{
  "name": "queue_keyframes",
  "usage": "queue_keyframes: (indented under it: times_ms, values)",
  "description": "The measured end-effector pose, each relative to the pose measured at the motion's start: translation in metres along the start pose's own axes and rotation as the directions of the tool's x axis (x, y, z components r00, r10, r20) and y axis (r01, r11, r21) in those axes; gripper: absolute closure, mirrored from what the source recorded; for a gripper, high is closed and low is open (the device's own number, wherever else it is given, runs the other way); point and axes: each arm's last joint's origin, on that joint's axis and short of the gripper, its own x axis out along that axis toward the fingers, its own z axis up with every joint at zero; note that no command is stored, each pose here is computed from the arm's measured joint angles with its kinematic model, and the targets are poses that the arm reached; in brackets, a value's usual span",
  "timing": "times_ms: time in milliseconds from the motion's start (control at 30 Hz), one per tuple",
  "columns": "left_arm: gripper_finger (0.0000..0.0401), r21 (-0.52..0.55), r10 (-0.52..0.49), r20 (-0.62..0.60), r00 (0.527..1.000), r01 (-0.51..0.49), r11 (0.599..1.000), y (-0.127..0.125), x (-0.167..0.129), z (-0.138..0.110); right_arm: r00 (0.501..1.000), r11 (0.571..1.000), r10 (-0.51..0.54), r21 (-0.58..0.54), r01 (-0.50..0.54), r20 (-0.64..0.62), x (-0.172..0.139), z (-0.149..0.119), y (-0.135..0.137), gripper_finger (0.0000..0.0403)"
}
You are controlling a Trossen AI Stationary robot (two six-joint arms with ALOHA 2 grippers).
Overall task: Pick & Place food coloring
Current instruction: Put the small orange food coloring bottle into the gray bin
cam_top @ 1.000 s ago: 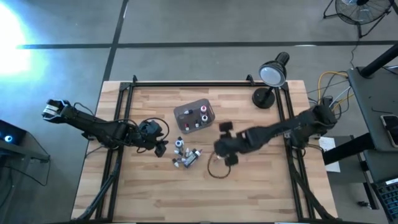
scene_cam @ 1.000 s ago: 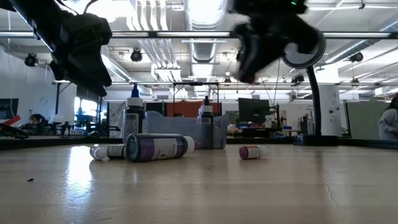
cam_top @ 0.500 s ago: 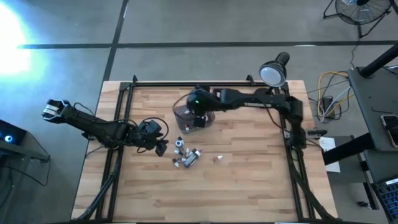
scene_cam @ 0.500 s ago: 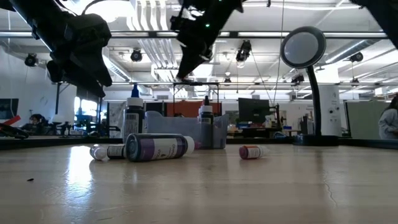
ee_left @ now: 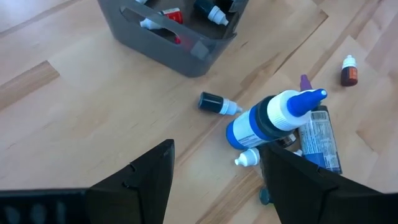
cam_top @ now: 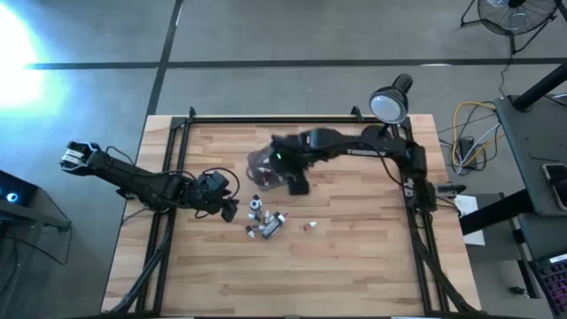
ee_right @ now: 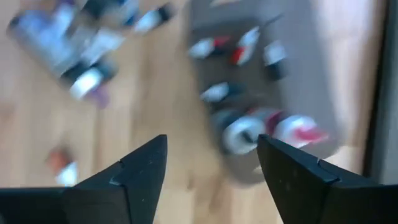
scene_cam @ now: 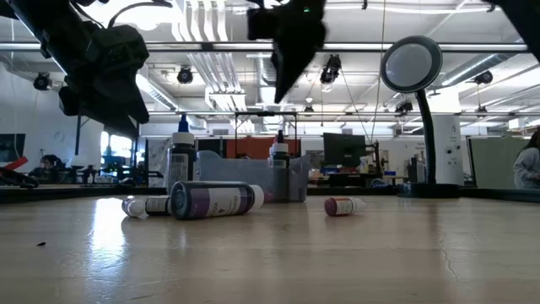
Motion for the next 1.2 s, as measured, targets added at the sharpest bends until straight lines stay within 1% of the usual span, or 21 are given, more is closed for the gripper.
queue_keyframes:
  times_ms: [100, 233, 333, 433, 600, 800, 967, 1100, 1200]
  values:
    - [0.0188, 0.012, 0.001, 0.002, 1.000, -0.001, 1.000, 0.000, 0.001, -0.001, 0.996, 0.994, 0.054, -0.096, -0.061, -0.072, 0.006, -0.021, 0.034, 0.0154]
    - [0.0188, 0.023, 0.010, -0.004, 1.000, -0.010, 1.000, 0.002, 0.002, -0.003, 0.986, 0.970, 0.090, -0.211, -0.119, -0.144, 0.017, -0.051, 0.085, 0.0156]
    - [0.0188, 0.023, 0.008, -0.003, 1.000, -0.008, 1.000, 0.002, 0.002, -0.003, 0.986, 0.957, 0.109, -0.255, -0.138, -0.124, 0.031, -0.066, 0.115, 0.0156]
    - [0.0188, 0.032, 0.007, -0.002, 1.000, -0.007, 0.999, 0.002, 0.002, -0.003, 0.988, 0.953, 0.128, -0.264, -0.148, -0.092, 0.045, -0.072, 0.131, 0.0154]
    - [0.0188, 0.025, 0.005, -0.001, 1.000, -0.005, 1.000, 0.002, 0.002, -0.003, 0.988, 0.964, 0.143, -0.216, -0.153, -0.061, 0.071, -0.082, 0.138, 0.0158]
    - [0.0188, 0.003, 0.003, -0.003, 1.000, -0.003, 1.000, 0.002, 0.002, -0.003, 0.989, 0.966, 0.148, -0.214, -0.147, -0.013, 0.089, -0.092, 0.140, 0.0167]
    - [0.0188, -0.003, 0.002, -0.003, 1.000, -0.002, 1.000, 0.002, 0.002, -0.003, 0.989, 0.970, 0.141, -0.195, -0.146, -0.041, 0.101, -0.106, 0.140, 0.0178]
    - [0.0188, -0.003, 0.003, -0.002, 1.000, -0.003, 1.000, 0.002, 0.002, -0.002, 0.990, 0.973, 0.140, -0.183, -0.142, -0.027, 0.107, -0.111, 0.141, 0.0194]
    - [0.0188, -0.007, 0.004, -0.001, 1.000, -0.004, 1.000, 0.002, 0.002, -0.002, 0.989, 0.975, 0.145, -0.169, -0.146, -0.018, 0.109, -0.112, 0.141, 0.0215]
